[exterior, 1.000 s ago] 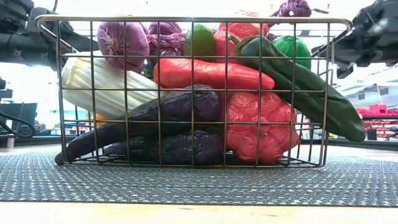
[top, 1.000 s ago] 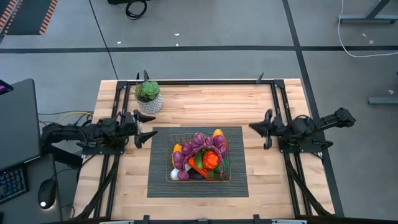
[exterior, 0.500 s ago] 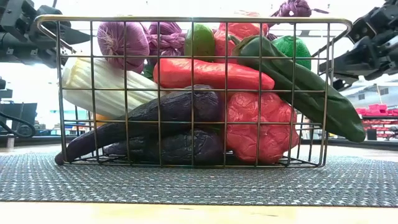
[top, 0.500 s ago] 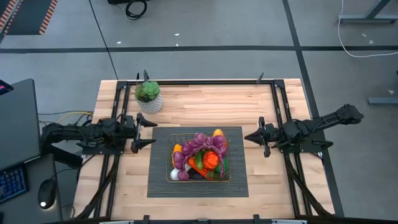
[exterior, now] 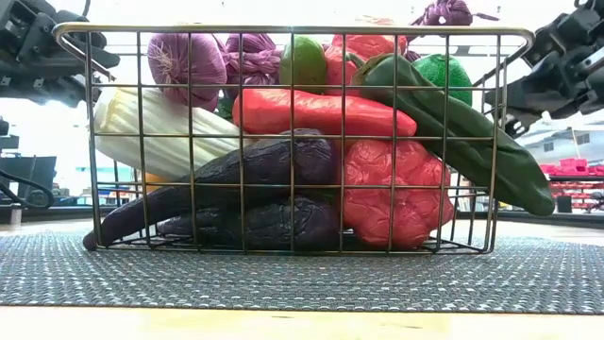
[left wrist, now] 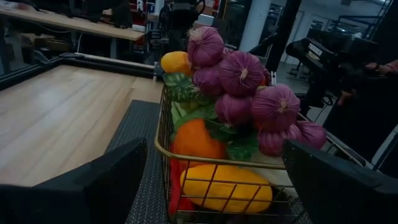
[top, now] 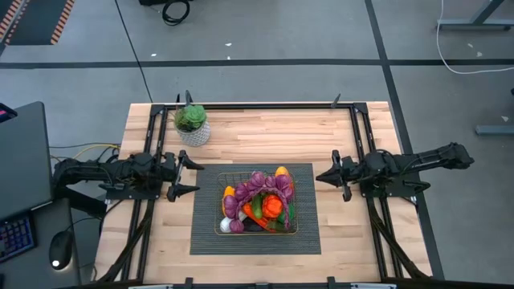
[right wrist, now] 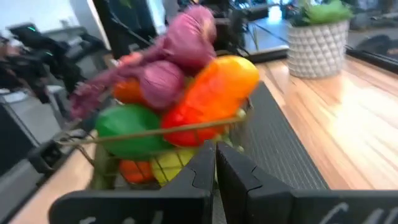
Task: Build produce basket
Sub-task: Return to Home Position
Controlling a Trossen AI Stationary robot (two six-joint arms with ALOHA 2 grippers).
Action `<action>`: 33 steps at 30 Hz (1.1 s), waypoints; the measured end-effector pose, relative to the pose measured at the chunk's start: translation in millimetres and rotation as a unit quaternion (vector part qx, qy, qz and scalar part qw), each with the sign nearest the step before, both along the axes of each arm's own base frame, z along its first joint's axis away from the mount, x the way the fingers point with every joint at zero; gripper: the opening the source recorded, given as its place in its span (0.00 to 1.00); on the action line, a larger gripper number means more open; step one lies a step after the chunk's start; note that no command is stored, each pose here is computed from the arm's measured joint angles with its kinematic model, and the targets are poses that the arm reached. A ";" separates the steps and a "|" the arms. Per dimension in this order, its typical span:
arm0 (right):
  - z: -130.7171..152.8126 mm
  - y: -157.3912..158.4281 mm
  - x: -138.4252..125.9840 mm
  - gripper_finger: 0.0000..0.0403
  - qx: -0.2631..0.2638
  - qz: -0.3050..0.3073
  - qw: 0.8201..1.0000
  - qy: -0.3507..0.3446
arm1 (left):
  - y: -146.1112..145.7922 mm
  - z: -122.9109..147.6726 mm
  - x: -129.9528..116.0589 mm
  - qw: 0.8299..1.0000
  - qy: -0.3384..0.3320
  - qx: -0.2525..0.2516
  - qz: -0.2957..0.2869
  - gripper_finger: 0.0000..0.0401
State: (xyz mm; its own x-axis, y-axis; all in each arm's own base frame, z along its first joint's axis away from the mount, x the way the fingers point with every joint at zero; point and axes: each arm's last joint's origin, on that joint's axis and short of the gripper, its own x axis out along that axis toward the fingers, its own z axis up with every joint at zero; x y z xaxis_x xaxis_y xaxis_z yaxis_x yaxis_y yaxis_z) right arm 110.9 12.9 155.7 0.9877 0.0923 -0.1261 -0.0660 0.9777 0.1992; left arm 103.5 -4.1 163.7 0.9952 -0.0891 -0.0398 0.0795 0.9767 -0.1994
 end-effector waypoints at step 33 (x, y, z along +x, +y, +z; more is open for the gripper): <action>-0.8 -3.2 -4.8 0.05 0.003 -0.022 1.000 0.002 | 0.1 0.0 0.0 1.000 0.000 0.000 0.002 0.94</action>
